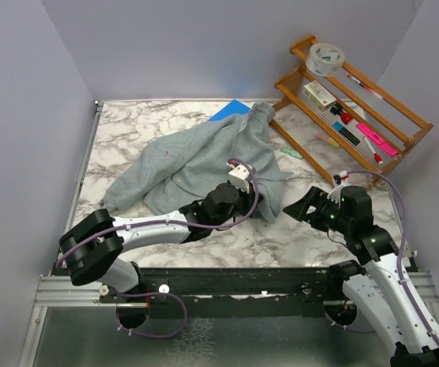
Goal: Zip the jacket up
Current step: Pick up the jacket from the center of the board.
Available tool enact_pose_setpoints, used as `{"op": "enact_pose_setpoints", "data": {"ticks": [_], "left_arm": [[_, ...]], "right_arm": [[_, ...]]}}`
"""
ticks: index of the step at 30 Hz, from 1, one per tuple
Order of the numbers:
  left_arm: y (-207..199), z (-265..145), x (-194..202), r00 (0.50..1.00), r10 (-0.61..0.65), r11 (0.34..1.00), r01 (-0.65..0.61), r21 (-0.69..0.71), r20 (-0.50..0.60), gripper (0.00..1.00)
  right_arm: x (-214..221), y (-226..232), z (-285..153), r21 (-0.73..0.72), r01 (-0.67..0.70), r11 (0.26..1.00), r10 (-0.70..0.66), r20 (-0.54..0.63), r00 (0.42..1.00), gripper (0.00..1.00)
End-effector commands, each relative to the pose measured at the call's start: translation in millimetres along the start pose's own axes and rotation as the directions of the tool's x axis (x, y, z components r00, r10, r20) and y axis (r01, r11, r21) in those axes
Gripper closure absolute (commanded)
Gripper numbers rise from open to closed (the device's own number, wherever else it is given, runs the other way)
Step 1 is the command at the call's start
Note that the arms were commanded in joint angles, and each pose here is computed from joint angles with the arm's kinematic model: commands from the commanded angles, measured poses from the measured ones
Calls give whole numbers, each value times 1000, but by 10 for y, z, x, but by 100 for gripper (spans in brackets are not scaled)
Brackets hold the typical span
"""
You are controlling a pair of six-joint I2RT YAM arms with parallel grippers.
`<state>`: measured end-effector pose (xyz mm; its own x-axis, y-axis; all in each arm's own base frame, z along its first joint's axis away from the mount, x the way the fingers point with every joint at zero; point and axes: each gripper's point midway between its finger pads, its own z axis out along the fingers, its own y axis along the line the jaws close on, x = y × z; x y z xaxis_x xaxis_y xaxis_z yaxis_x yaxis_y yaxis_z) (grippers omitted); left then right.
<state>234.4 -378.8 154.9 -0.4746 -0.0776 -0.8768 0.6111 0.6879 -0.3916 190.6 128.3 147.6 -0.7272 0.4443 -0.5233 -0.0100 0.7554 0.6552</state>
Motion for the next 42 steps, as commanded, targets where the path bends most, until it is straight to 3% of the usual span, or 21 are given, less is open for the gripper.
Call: {"op": "enact_pose_setpoints", "data": {"ticks": [1, 3, 5, 7, 9, 20, 26, 33, 42], "left_arm": [[-178, -106, 145, 974, 215, 975, -218, -32, -78, 100], [317, -126, 257, 979, 160, 963, -183, -200, -122, 100], [587, -92, 394, 986, 7, 987, -34, -159, -166, 100], [449, -85, 477, 978, 26, 996, -44, -82, -208, 100], [518, -109, 517, 970, 71, 982, -109, -153, -233, 100], [356, -34, 329, 980, 30, 994, -50, -98, -199, 100], [153, -135, 29, 990, 6, 999, -11, -35, -138, 100], [-50, -271, -470, 994, -78, 997, 80, 18, -81, 100], [-217, -344, -625, 988, -118, 988, 127, 87, -104, 100]], "right_arm": [[-48, 43, -24, -9, -5, 1000, 5, 17, 1000, 14], [-43, 47, -24, -11, 1, 1000, -1, 11, 1000, 14], [-30, 37, -22, -9, 8, 1000, -8, 6, 1000, 14], [2, 26, -3, -15, 3, 1000, -3, -3, 1000, 14], [14, 65, 9, -45, 19, 999, -19, -9, 1000, 14], [145, 265, 48, -228, 90, 969, -101, -36, 994, 14], [320, 486, 37, -435, 95, 895, -136, -64, 989, 14], [254, 548, 54, -468, 107, 877, -134, -24, 991, 14], [187, 690, 6, -528, 110, 842, -125, 8, 992, 14]]}}
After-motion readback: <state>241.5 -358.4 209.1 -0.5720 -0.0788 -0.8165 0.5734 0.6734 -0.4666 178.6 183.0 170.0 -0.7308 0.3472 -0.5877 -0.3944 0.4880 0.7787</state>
